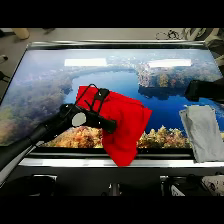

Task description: Fold the shirts.

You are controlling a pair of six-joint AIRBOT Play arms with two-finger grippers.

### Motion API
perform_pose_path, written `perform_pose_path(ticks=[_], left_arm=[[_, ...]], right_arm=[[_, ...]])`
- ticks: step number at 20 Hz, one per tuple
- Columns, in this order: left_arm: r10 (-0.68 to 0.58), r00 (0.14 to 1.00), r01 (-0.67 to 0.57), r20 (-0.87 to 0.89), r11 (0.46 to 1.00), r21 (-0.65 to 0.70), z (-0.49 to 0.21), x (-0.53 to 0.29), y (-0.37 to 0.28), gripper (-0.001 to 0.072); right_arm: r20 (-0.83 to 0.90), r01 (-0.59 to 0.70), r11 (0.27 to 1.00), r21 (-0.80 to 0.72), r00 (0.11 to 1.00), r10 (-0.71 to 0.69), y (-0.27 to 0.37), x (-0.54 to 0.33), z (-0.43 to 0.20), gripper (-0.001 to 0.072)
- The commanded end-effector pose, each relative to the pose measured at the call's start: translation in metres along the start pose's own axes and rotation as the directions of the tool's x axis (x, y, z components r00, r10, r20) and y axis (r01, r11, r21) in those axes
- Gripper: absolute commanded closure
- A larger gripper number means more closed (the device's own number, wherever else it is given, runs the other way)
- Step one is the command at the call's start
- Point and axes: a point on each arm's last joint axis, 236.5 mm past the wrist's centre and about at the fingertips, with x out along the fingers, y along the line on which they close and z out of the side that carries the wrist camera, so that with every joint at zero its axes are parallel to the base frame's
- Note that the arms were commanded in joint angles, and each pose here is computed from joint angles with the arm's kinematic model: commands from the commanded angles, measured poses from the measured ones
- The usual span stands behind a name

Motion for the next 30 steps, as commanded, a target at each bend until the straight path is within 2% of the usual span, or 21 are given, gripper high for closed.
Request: perform_pose_path(ticks=[1,3,5,6,9,11,15,18,19,20,21,22,25,29,30], left_arm=[[0.011,0.996,-0.009,-0.087,0.999,0.032,-0.012,-0.012,0.019,-0.0013],[0.136,0.99,-0.136,0.031,0.991,0.016,0.027,-0.064,0.079,-0.0013],[0.21,0.976,-0.202,0.051,0.969,-0.14,0.036,-0.09,0.149,-0.0013],[0.205,0.979,-0.196,0.019,0.957,-0.214,0.028,-0.088,0.177,-0.0013],[0.01,0.997,-0.042,-0.08,0.907,-0.418,-0.009,-0.047,0.199,-0.0013],[-0.068,0.988,-0.005,-0.137,0.881,-0.474,-0.032,-0.014,0.198,-0.0013],[-0.117,0.986,0.044,-0.117,0.868,-0.494,-0.027,0.021,0.188,-0.0013],[-0.14,0.984,0.061,-0.112,0.848,-0.526,-0.026,0.042,0.182,-0.0011],[-0.145,0.983,0.063,-0.112,0.842,-0.535,-0.026,0.046,0.183,0.0144],[-0.147,0.983,0.066,-0.108,0.839,-0.541,-0.025,0.048,0.182,0.0444],[-0.145,0.984,0.071,-0.101,0.845,-0.53,-0.022,0.046,0.182,0.0603],[-0.146,0.985,0.081,-0.092,0.859,-0.505,-0.018,0.042,0.18,0.0675],[-0.139,0.99,0.103,-0.041,0.876,-0.47,-0.001,0.025,0.174,0.0677],[-0.143,0.99,0.13,-0.001,0.901,-0.415,0.009,0.006,0.154,0.0677],[-0.145,0.989,0.136,0.006,0.906,-0.401,0.01,0.002,0.148,0.0678]], right_arm=[[-0.116,-0.017,1.0,0.007,0.993,0.018,0.006,0.056,-0.021,0.0022],[-0.235,-0.038,0.999,0.001,0.971,0.037,0.011,0.106,-0.045,0.0021],[-0.366,-0.076,0.997,0.007,0.928,0.073,0.021,0.142,-0.074,0.0021],[-0.416,-0.107,0.994,0.014,0.904,0.103,0.028,0.155,-0.085,0.0021],[-0.502,-0.195,0.979,0.052,0.843,0.194,0.05,0.176,-0.104,0.0021],[-0.506,-0.208,0.976,0.072,0.835,0.215,0.055,0.187,-0.11,0.0019],[-0.55,-0.294,0.948,0.124,0.774,0.312,0.077,0.196,-0.139,0.0008],[-0.574,-0.296,0.939,0.172,0.745,0.34,0.082,0.207,-0.163,0.0006],[-0.58,-0.307,0.933,0.189,0.731,0.358,0.086,0.211,-0.171,0.0005],[-0.586,-0.324,0.921,0.216,0.712,0.388,0.092,0.214,-0.182,0.0004],[-0.585,-0.351,0.901,0.255,0.687,0.432,0.102,0.217,-0.193,0.0004],[-0.577,-0.373,0.882,0.289,0.667,0.472,0.11,0.22,-0.202,0.0004],[-0.539,-0.383,0.848,0.367,0.656,0.529,0.122,0.233,-0.219,0.0011],[-0.425,-0.402,0.813,0.422,0.704,0.569,0.145,0.259,-0.2,0.0017],[-0.419,-0.409,0.806,0.428,0.7,0.578,0.156,0.263,-0.201,0.0143]])
